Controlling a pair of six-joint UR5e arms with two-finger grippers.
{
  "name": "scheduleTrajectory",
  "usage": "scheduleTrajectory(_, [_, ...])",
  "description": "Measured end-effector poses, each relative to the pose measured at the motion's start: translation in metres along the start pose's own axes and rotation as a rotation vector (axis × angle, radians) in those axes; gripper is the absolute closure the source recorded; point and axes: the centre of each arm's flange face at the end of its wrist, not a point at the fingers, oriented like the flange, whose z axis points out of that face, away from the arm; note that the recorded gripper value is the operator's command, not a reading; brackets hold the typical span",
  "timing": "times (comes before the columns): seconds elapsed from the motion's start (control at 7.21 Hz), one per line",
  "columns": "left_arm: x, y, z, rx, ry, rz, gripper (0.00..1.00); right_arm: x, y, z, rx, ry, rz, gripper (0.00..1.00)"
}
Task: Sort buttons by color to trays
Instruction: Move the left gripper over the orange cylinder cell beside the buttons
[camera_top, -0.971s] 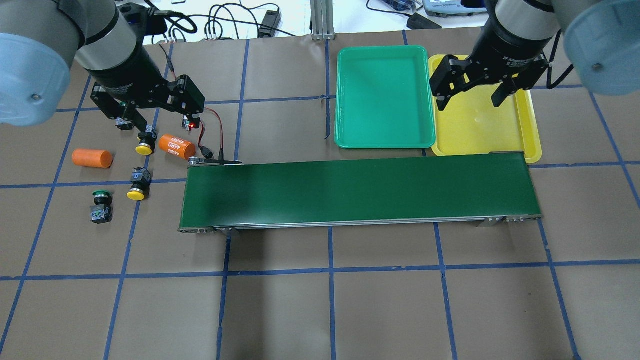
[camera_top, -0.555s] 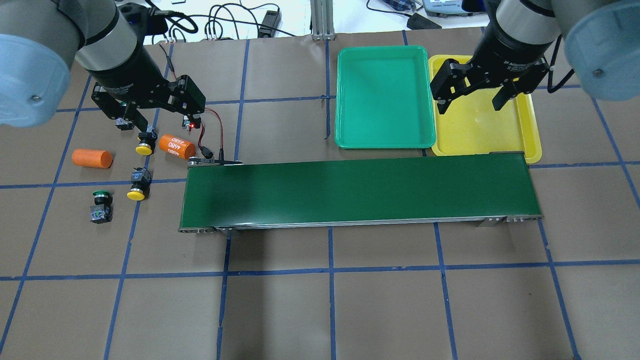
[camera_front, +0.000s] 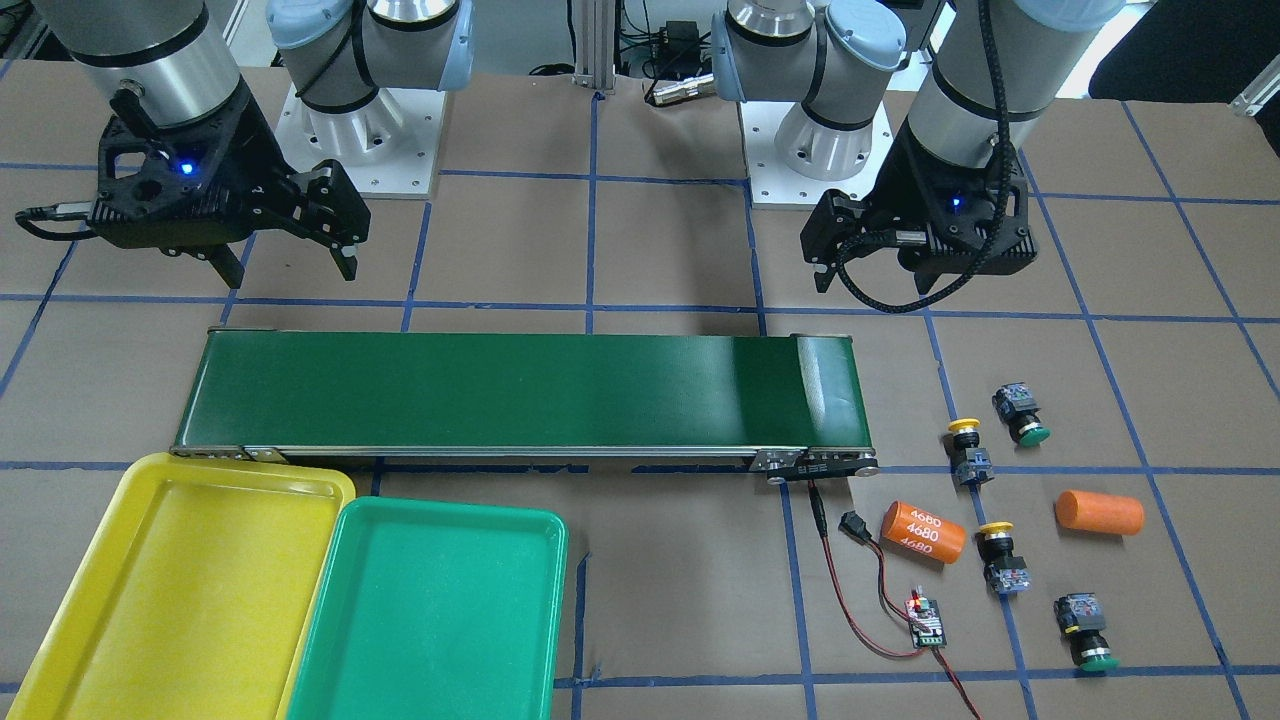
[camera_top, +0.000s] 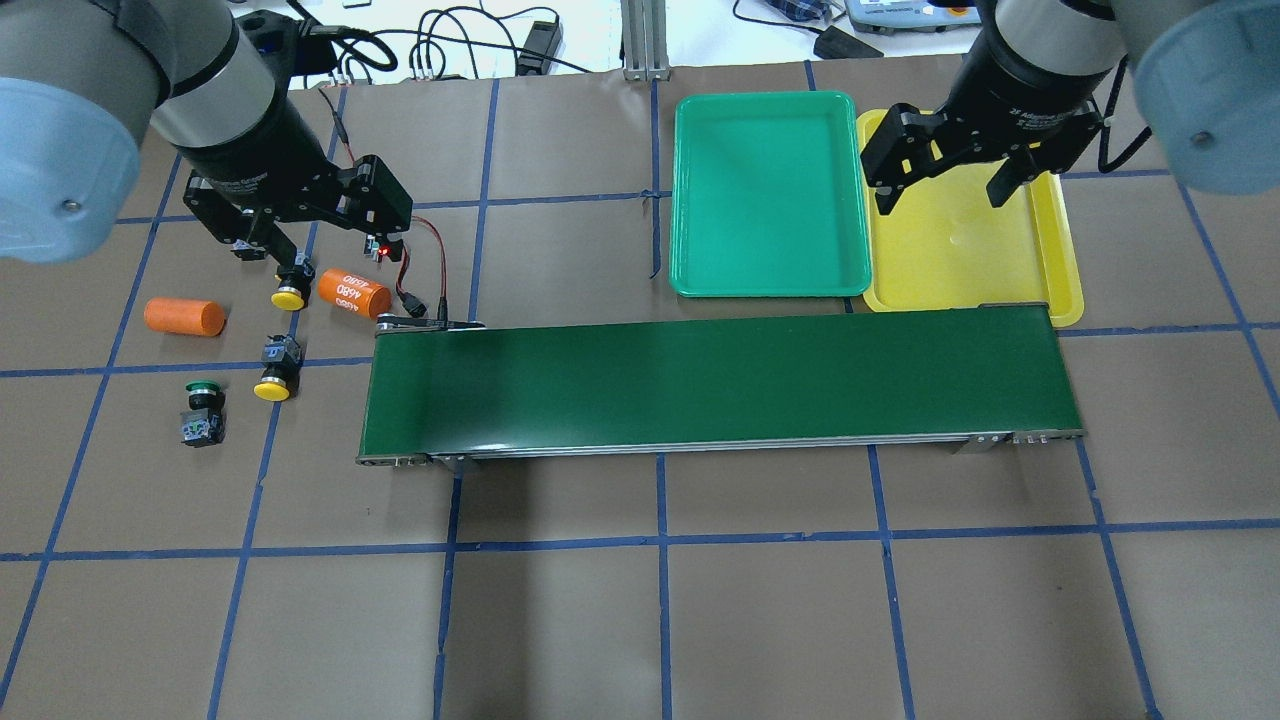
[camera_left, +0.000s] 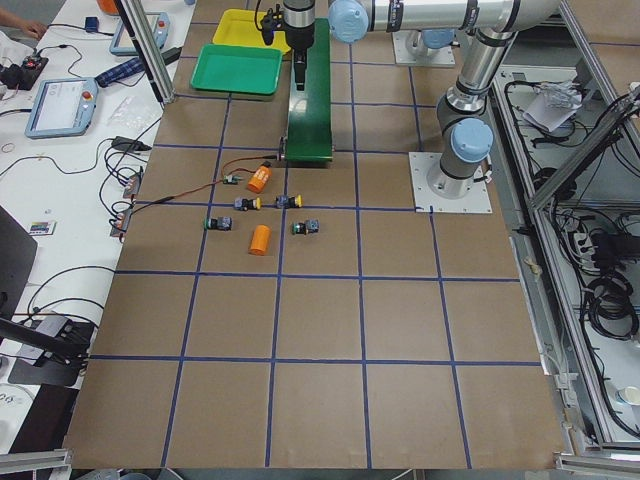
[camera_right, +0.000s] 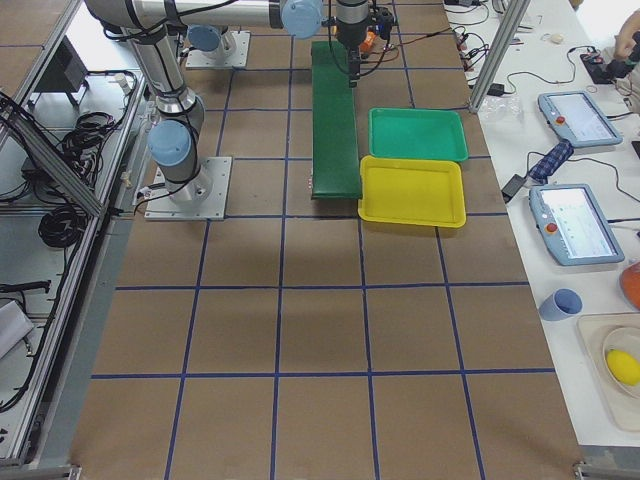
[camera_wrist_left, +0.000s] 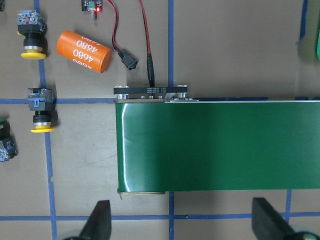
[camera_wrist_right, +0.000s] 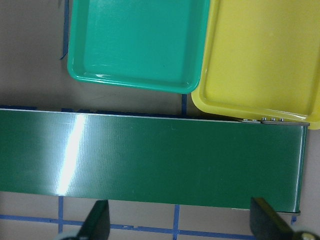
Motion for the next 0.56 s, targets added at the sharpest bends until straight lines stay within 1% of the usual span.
scheduleTrajectory(0.56, [-0.0002, 0.0053, -0.006, 0.003, -0.001, 0.0, 0.0, 0.0009, -0.0012, 0.0071, -0.019, -0.008, 0.002, 0.0])
